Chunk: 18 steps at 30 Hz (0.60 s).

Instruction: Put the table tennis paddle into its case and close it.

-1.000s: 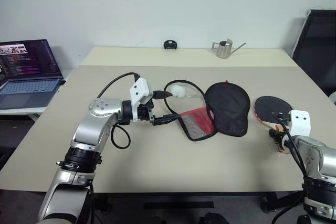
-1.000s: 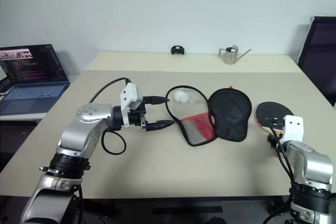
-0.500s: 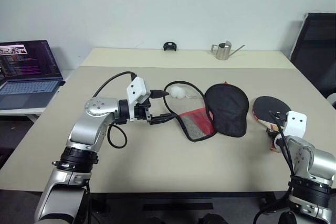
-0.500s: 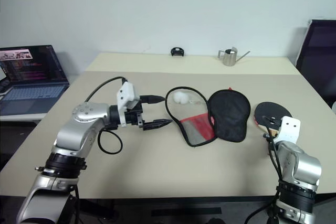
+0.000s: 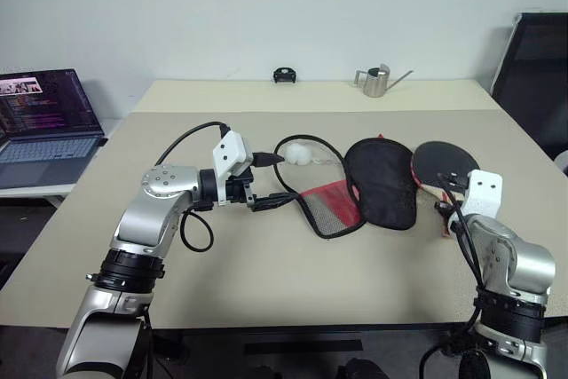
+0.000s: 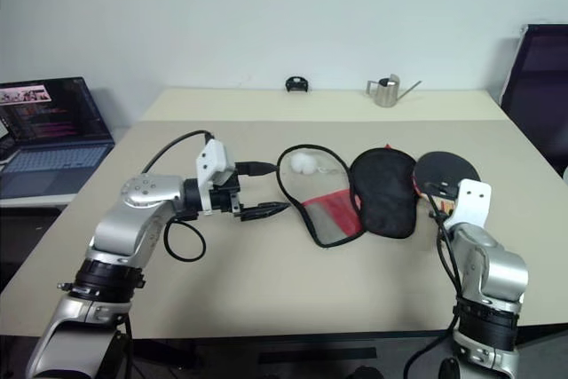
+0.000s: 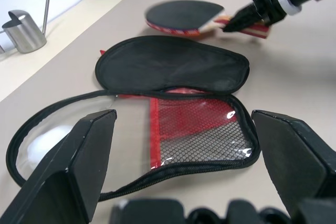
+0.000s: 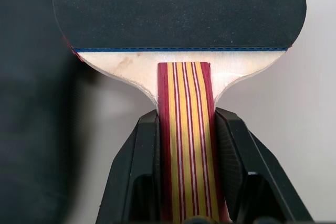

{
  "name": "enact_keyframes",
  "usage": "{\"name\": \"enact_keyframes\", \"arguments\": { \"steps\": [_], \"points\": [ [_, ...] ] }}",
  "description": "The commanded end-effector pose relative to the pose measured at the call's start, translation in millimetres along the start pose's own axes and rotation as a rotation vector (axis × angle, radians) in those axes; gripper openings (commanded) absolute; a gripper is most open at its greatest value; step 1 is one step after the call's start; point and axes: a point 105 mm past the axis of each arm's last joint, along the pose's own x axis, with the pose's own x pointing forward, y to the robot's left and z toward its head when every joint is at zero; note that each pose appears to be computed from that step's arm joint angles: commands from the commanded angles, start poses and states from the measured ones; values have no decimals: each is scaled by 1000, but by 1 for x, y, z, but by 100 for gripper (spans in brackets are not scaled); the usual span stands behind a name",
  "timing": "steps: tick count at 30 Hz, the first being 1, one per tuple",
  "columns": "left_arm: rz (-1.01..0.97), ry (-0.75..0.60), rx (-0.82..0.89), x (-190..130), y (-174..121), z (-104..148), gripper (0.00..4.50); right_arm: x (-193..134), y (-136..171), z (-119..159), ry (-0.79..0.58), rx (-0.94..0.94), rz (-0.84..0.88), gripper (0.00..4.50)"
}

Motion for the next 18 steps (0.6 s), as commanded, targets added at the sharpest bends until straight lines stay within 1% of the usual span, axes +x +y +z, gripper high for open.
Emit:
{"name": "enact_keyframes", "arguments": {
  "steps": [1, 6, 9, 14, 18],
  "points": [
    [22, -23, 47, -6, 5, 11, 450, -12, 10, 36, -140, -12, 28, 107],
    [22, -24, 49, -6, 5, 11, 450, -13, 29, 43, -149, -6, 81, 107],
    [21, -25, 50, -5, 5, 11, 450, -12, 50, 44, -142, 9, 127, 107],
    [18, -29, 52, -3, 5, 12, 450, -7, 87, 41, -116, 29, 206, 107],
    [19, -30, 54, -2, 4, 12, 450, 0, 104, 34, -81, 58, 234, 107]
  ]
}}
